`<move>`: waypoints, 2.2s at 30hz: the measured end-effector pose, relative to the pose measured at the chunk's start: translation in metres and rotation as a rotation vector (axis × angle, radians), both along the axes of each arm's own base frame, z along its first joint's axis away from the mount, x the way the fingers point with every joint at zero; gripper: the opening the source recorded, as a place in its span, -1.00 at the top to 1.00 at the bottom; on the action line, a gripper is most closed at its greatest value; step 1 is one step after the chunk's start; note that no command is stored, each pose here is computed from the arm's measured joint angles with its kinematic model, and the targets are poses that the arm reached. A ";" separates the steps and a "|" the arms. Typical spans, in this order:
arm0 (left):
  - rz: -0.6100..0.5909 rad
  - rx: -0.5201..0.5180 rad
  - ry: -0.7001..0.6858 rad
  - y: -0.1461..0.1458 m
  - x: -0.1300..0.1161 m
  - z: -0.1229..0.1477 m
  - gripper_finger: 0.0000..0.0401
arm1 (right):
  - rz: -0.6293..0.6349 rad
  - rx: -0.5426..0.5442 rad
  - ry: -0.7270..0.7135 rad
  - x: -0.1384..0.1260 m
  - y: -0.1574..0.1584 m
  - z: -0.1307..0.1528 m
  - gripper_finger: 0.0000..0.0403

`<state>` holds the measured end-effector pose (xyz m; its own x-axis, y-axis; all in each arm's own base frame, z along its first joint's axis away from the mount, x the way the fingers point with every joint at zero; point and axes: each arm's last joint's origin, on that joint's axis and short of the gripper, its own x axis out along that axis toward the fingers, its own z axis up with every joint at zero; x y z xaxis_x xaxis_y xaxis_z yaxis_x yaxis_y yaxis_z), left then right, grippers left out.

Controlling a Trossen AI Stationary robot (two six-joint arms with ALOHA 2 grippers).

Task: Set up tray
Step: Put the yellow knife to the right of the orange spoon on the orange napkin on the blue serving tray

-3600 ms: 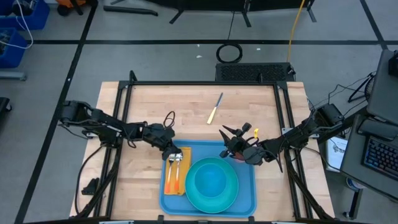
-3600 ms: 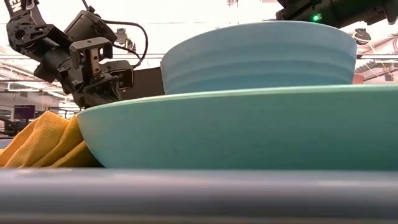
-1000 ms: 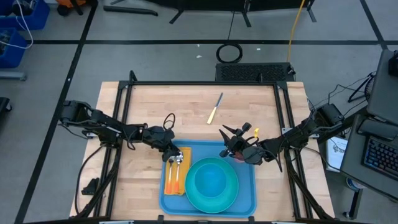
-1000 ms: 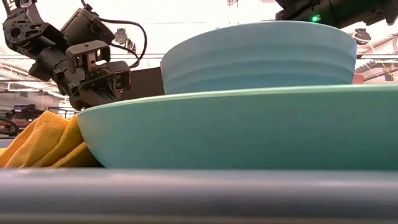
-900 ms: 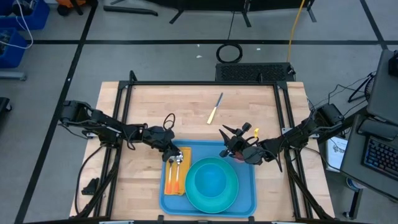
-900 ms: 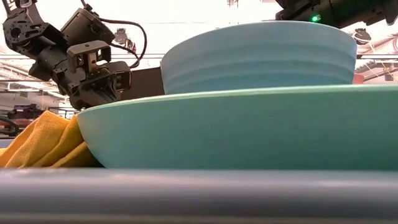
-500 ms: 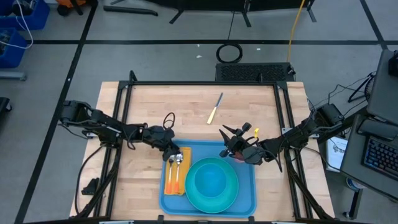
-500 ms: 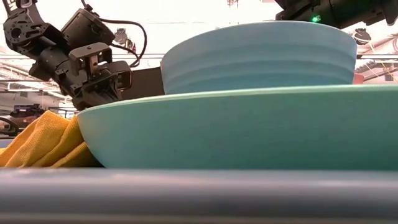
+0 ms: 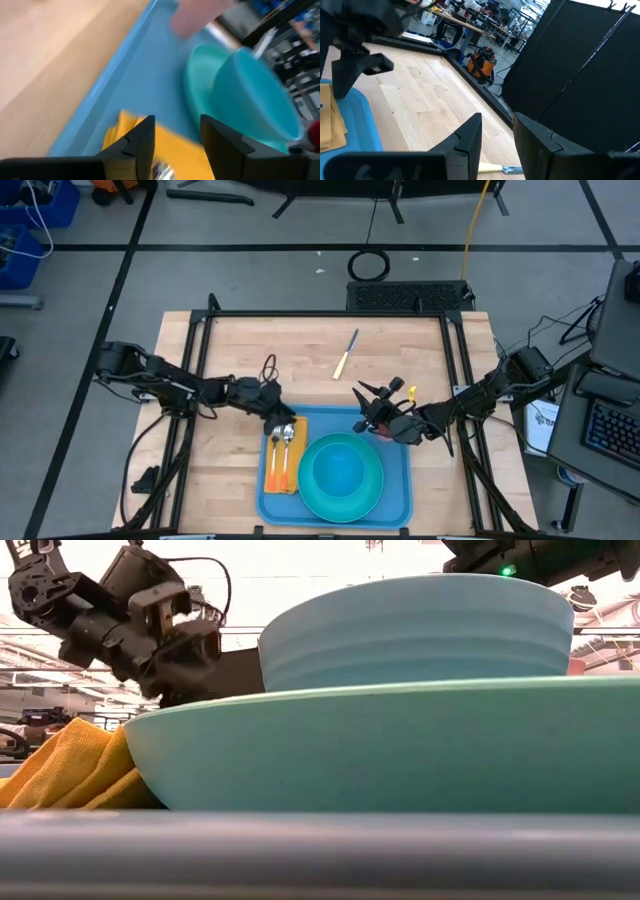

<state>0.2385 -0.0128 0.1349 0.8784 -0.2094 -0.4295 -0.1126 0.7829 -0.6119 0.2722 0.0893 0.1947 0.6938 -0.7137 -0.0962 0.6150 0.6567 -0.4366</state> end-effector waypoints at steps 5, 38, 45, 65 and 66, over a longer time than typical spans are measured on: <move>-0.005 0.051 -0.101 0.002 0.003 0.016 0.21 | 0.000 -0.003 0.004 0.000 0.000 0.000 0.49; 0.216 0.213 0.141 0.125 0.058 0.142 0.21 | -0.032 -0.028 -0.007 0.000 0.000 0.004 0.49; 0.129 0.195 0.250 0.140 0.097 0.136 0.21 | -0.112 -0.071 -0.022 -0.003 0.003 0.011 0.49; 0.003 0.051 0.524 0.185 0.167 0.099 0.21 | -0.089 -0.097 0.002 -0.004 0.008 0.013 0.49; -0.001 0.047 0.525 0.185 0.168 0.098 0.21 | -0.089 -0.097 0.002 -0.004 0.008 0.013 0.49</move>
